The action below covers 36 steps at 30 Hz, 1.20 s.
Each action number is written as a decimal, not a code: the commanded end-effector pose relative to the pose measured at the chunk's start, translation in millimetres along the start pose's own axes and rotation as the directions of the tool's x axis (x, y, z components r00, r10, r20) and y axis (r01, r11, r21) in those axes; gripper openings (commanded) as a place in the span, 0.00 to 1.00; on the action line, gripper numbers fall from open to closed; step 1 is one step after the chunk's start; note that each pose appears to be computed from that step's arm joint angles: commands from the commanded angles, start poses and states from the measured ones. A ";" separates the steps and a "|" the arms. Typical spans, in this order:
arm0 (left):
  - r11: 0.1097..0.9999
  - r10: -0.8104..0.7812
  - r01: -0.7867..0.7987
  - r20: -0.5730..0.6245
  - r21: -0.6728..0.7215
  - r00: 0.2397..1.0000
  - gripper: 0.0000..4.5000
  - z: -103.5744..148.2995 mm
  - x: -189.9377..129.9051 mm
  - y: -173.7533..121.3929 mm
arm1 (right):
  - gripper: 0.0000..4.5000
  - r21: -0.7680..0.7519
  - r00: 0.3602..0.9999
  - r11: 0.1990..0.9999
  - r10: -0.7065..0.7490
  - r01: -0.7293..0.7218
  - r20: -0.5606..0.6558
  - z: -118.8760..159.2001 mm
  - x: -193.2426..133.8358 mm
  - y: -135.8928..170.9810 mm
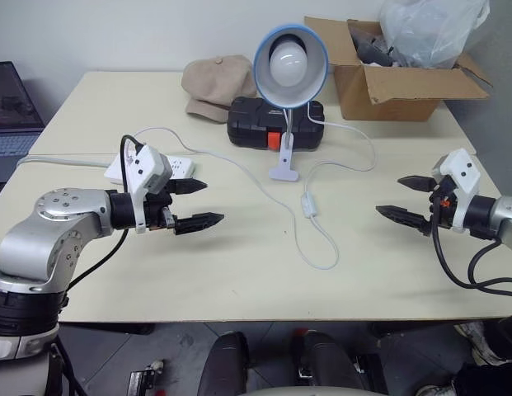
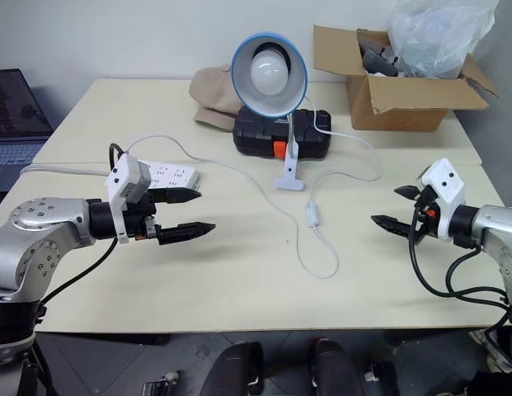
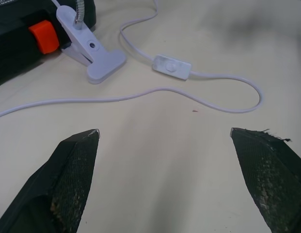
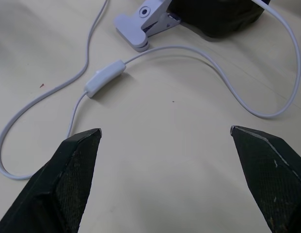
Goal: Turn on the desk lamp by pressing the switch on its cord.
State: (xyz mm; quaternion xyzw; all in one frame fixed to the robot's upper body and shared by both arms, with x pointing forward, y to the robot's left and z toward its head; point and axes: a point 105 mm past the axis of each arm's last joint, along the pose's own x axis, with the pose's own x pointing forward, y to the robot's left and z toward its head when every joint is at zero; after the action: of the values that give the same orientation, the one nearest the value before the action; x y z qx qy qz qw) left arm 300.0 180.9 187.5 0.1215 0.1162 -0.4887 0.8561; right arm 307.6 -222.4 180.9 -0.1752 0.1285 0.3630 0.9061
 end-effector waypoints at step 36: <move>0.981 -0.188 0.185 0.051 0.062 0.981 1.00 3.1 26.7 -30.7 | 1.00 0.428 0.986 0.900 0.138 -0.085 -0.093 34.8 70.1 22.6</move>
State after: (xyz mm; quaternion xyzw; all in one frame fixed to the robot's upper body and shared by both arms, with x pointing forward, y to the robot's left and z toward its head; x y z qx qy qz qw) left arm 291.3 146.5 180.0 0.0908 0.0906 -0.5643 0.8155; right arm 336.6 -152.2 182.3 0.0014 0.2518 0.3831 0.8887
